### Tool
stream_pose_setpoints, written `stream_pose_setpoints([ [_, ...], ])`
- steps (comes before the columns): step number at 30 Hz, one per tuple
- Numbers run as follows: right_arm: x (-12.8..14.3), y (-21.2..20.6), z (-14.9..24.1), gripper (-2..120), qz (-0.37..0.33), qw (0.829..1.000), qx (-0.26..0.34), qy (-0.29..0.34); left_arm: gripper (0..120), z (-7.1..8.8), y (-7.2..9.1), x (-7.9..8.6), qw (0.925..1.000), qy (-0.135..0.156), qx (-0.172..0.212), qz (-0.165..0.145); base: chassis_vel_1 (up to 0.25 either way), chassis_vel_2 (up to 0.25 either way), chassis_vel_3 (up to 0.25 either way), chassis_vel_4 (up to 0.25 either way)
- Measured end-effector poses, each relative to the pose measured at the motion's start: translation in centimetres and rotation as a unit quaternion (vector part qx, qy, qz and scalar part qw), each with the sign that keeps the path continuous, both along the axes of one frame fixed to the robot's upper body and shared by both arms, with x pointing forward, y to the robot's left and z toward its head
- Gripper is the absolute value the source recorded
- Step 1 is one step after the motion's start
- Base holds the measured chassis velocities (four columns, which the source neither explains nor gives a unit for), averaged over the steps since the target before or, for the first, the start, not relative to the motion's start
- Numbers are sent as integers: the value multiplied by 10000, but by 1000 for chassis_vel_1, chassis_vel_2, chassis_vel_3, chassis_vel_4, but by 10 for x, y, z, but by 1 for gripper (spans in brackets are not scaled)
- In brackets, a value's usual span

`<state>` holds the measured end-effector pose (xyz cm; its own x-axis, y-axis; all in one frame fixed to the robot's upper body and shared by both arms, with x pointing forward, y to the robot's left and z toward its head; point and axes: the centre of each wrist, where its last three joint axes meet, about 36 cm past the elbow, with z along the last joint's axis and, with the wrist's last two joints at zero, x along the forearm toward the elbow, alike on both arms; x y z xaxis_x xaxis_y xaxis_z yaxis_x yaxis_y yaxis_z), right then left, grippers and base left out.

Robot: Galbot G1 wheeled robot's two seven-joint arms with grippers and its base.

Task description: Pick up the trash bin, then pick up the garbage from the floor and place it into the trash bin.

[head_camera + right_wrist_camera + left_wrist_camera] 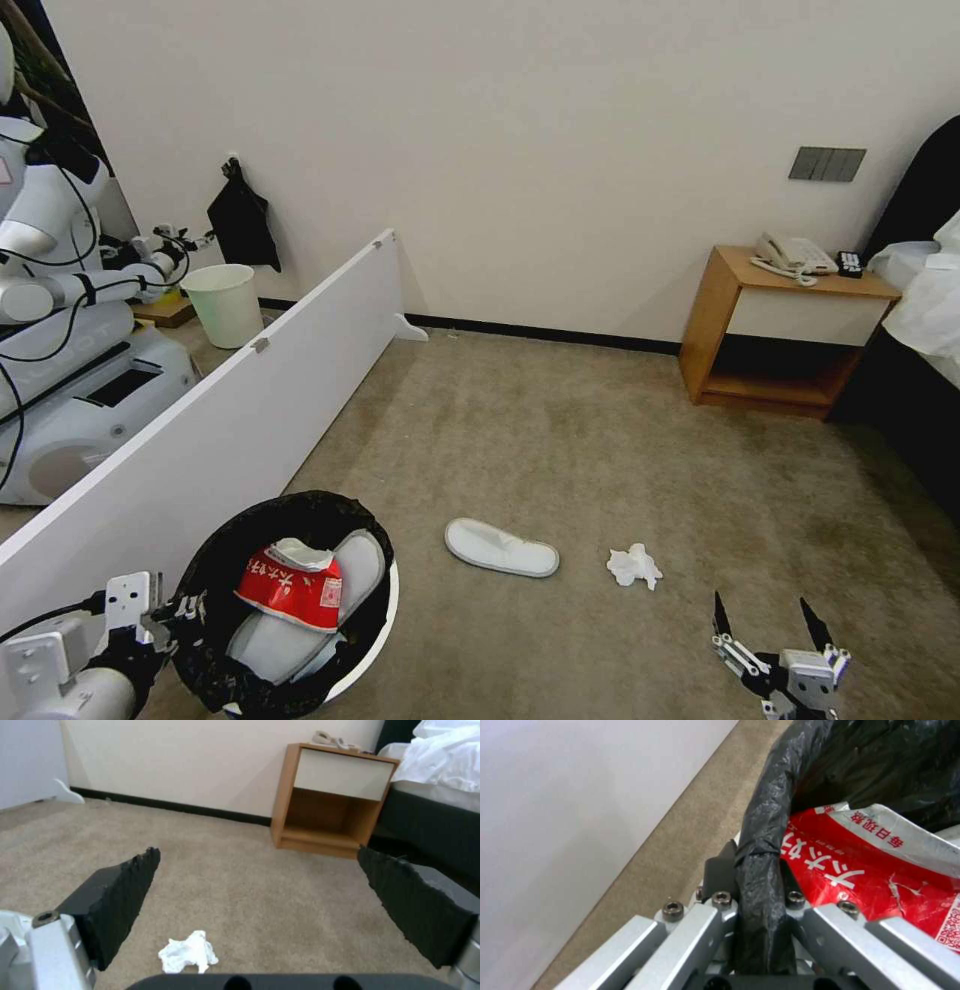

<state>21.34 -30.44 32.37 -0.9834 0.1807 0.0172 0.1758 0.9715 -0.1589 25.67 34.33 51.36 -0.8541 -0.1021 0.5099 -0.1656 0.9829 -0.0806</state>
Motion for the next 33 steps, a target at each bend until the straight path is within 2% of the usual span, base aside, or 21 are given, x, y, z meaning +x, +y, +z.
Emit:
stream_pose_setpoints([
  [9,1,1,-3,100,1,10000,39,7,3,0,0,-1,10000,11,-7,-2,0,0,0,0],
  [33,3,-1,-5,100,52,10000,42,6,3,-1,-1,-3,10000,14,-29,6,-66,74,69,-69],
])
